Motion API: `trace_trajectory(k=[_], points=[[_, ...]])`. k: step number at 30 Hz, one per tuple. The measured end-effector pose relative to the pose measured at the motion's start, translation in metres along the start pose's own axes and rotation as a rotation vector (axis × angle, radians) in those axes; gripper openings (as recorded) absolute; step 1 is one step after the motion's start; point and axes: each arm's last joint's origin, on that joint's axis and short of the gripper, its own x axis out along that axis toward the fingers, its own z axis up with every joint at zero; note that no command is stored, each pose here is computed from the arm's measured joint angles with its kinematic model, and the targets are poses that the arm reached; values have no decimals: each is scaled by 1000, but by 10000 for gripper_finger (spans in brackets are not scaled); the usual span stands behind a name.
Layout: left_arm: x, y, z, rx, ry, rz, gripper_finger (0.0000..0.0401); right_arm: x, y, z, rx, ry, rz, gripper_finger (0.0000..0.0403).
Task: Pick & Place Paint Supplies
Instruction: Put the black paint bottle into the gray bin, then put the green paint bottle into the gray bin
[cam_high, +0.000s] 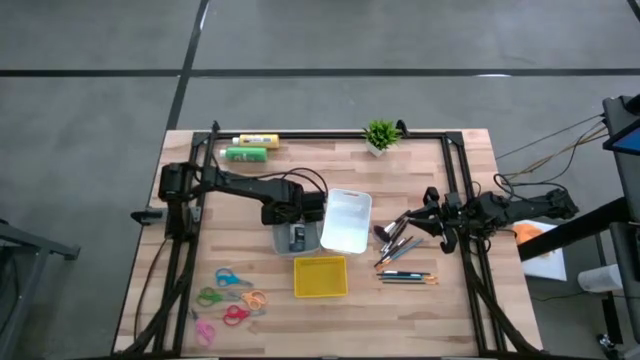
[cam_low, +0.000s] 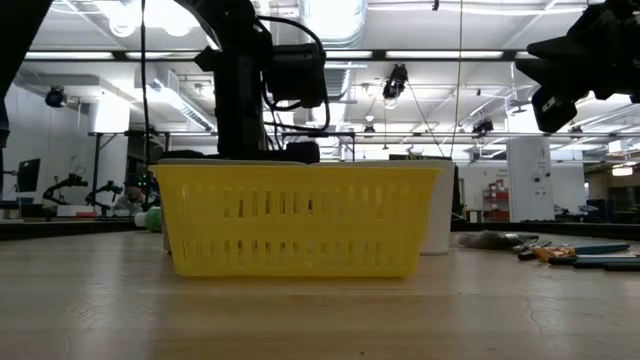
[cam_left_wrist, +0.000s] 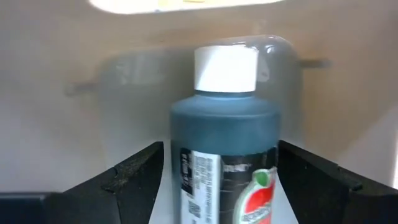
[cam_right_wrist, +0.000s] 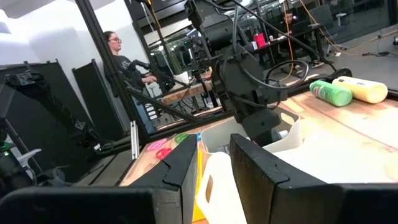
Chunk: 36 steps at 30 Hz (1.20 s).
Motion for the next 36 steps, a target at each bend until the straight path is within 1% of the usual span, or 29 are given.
trace_trajectory(k=[6, 10, 16, 22, 24, 30, 32, 34, 35, 36], points=[[0, 0, 0, -1, 3, -2, 306, 0, 0, 0, 0, 0, -1, 93], [-7, -1, 1, 0, 14, -26, 306, 0, 0, 0, 0, 0, 0, 93], [-30, 2, 5, -11, 11, -84, 306, 0, 0, 0, 0, 0, 0, 93], [-63, 11, 17, -27, 1, -174, 306, 0, 0, 0, 0, 0, -1, 93], [-77, 15, 24, 1, -12, -219, 306, 0, 0, 0, 0, 0, -1, 93], [-117, 32, 43, 257, -110, -336, 306, 0, 0, 0, 0, 0, 0, 93], [-129, 40, 47, 297, -143, -354, 306, 0, 0, 0, 0, 1, -1, 93], [-139, 49, 52, 271, -183, -352, 306, 0, 0, 0, 0, 0, 0, 93], [-143, 55, 53, 223, -196, -340, 306, 0, 0, 0, 0, 1, 0, 93], [-146, 60, 54, 147, -205, -329, 306, 0, 0, 0, 0, 0, -1, 93]])
